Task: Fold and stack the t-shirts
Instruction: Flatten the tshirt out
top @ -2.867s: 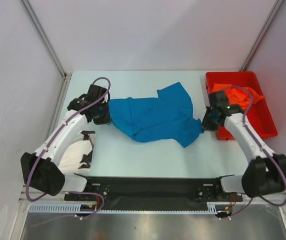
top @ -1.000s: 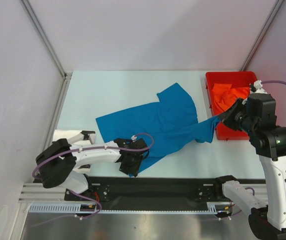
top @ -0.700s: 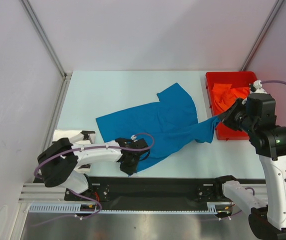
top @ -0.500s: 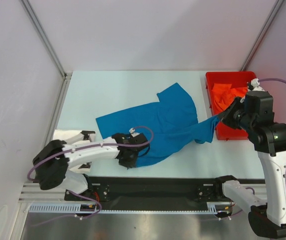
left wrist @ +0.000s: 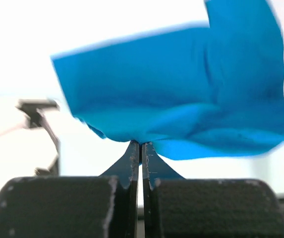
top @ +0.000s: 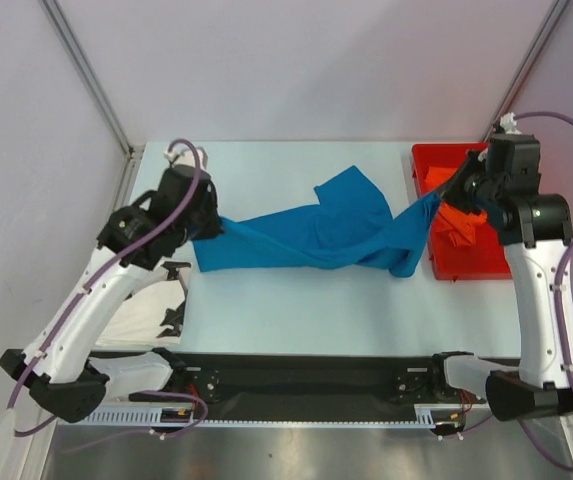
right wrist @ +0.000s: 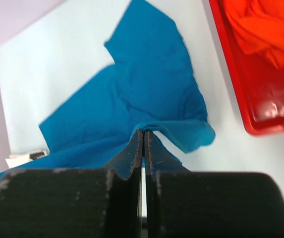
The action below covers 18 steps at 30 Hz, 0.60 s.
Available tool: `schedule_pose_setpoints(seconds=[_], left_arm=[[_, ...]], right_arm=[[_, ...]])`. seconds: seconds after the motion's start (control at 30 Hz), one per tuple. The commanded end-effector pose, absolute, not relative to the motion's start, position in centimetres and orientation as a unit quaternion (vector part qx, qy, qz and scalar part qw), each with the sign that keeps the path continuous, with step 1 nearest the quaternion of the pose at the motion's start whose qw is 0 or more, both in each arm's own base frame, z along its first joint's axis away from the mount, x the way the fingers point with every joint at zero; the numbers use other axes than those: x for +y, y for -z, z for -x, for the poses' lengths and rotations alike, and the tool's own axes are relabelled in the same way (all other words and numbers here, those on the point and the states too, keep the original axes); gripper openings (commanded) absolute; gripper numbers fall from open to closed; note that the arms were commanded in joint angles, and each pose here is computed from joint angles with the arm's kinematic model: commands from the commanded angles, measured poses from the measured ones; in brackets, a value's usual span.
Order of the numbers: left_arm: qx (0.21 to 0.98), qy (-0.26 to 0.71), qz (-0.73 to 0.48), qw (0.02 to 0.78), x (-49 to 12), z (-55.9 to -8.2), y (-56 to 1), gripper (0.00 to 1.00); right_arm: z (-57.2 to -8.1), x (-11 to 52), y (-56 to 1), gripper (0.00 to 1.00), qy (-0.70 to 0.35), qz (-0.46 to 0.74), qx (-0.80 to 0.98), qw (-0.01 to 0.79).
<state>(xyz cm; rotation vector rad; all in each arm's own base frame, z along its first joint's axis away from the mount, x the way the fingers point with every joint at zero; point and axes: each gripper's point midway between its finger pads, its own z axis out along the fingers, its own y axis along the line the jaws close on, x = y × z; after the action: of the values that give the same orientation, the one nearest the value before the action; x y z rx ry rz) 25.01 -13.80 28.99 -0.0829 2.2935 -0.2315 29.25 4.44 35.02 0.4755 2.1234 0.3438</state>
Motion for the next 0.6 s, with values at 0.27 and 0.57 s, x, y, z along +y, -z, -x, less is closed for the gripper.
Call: schedule_pose_setpoints(seconds=[0.27,0.57], left_arm=[[0.821,0.05,0.096,0.56,-7.7,-33.8,-42.7,0.0],[0.743,0.137,0.081,0.65,-9.0,-32.6,-52.9,0.0]], right_arm=[[-37.6,4.7,-42.1,0.0,-0.196,-0.18,0.789,0.554],[-32.9,4.6,-53.6,0.0,-0.244,-0.166,0.683,0.668]])
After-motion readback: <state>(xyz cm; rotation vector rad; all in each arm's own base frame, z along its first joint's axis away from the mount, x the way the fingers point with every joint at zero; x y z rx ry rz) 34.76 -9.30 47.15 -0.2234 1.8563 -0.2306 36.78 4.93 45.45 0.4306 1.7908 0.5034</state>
